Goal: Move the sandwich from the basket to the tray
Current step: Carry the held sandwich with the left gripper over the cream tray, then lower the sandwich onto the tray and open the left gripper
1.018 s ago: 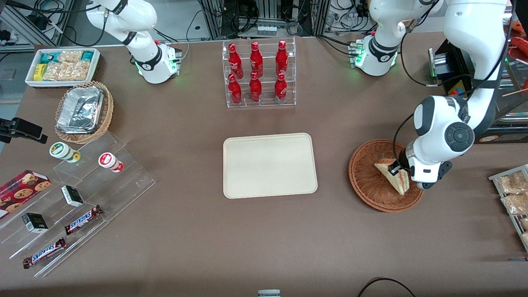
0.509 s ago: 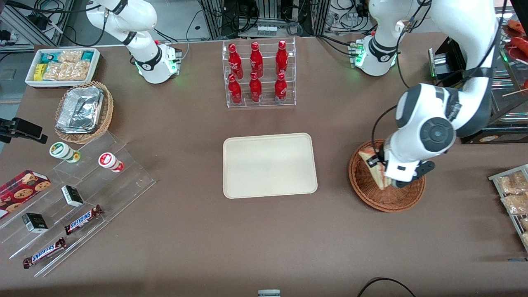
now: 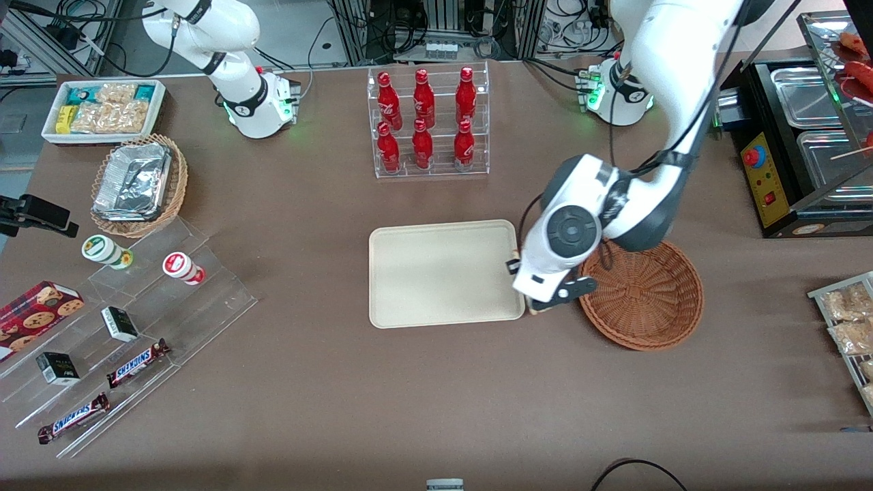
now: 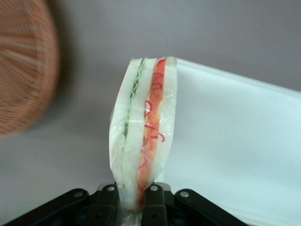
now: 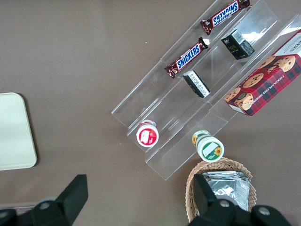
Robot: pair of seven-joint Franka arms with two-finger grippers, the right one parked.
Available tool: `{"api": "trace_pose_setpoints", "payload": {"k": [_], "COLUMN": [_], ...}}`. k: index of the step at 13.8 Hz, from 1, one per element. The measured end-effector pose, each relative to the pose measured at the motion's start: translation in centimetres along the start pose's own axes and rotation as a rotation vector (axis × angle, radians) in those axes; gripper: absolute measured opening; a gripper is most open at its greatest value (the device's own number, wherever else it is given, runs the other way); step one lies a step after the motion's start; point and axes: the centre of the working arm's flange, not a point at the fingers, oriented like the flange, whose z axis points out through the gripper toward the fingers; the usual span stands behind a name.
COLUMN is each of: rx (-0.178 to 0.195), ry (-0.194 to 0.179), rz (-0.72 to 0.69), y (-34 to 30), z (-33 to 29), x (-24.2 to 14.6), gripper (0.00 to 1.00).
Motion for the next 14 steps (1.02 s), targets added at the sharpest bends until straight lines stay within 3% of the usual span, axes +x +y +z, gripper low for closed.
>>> {"api": "trace_pose_setpoints", "payload": {"k": [7,10,14], "rx": [-0.066,-0.026,0.007], "ry": [0.034,0.085,0.111], "rz": [0.011,0.004,0.003], "y": [11.5,13.2,13.7], "z": [3.7,5.8,7.3], "x": [-7.8,-9.1,-8.4], "gripper": [0.16,0.16,0.16]}}
